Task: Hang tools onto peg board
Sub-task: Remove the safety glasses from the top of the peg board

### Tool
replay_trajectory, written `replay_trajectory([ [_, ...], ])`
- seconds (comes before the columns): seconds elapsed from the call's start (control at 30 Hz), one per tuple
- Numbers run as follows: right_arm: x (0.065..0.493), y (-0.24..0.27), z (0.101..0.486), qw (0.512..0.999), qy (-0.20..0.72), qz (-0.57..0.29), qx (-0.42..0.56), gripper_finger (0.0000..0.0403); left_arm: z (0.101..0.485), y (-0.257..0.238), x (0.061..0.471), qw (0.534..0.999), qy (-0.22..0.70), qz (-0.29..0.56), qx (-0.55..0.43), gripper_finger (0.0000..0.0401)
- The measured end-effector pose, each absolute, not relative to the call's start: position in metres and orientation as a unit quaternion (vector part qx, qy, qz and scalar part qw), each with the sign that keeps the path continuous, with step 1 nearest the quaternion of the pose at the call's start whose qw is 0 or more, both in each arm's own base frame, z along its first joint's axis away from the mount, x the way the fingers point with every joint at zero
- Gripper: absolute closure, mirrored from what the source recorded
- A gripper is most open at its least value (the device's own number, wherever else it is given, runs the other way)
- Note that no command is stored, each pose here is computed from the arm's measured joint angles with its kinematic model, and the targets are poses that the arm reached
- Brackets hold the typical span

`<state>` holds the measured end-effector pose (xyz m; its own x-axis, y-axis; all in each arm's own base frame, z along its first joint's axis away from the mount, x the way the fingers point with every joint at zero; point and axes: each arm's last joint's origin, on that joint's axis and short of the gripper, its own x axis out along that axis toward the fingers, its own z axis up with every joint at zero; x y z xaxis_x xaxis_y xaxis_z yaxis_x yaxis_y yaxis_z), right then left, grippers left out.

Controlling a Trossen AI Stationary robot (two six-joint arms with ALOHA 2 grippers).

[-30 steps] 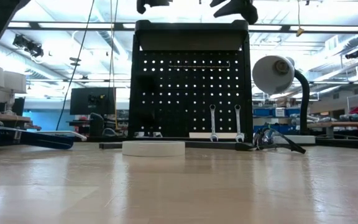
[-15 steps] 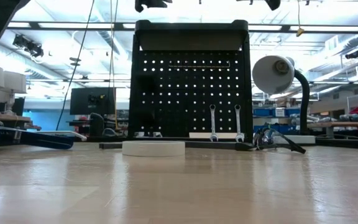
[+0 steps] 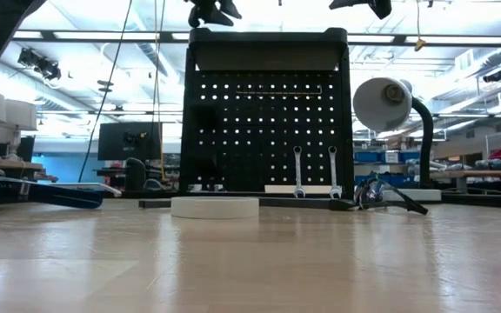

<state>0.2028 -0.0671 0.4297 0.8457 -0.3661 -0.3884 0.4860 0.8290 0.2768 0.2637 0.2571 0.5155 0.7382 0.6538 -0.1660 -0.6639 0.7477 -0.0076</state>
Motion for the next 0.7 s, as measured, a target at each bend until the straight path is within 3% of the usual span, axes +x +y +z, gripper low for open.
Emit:
replay_trajectory([
  [0.47, 0.203, -0.067, 0.43, 0.942, 0.162, -0.226, 0.187, 0.0253, 0.496, 0.268, 0.266, 0.938, 0.141, 0.314, -0.035, 0.022],
  [0.7, 0.204, -0.065, 0.43, 0.944, 0.162, -0.218, 0.187, 0.0253, 0.489, 0.268, 0.266, 0.934, 0.178, 0.308, -0.029, 0.0243],
])
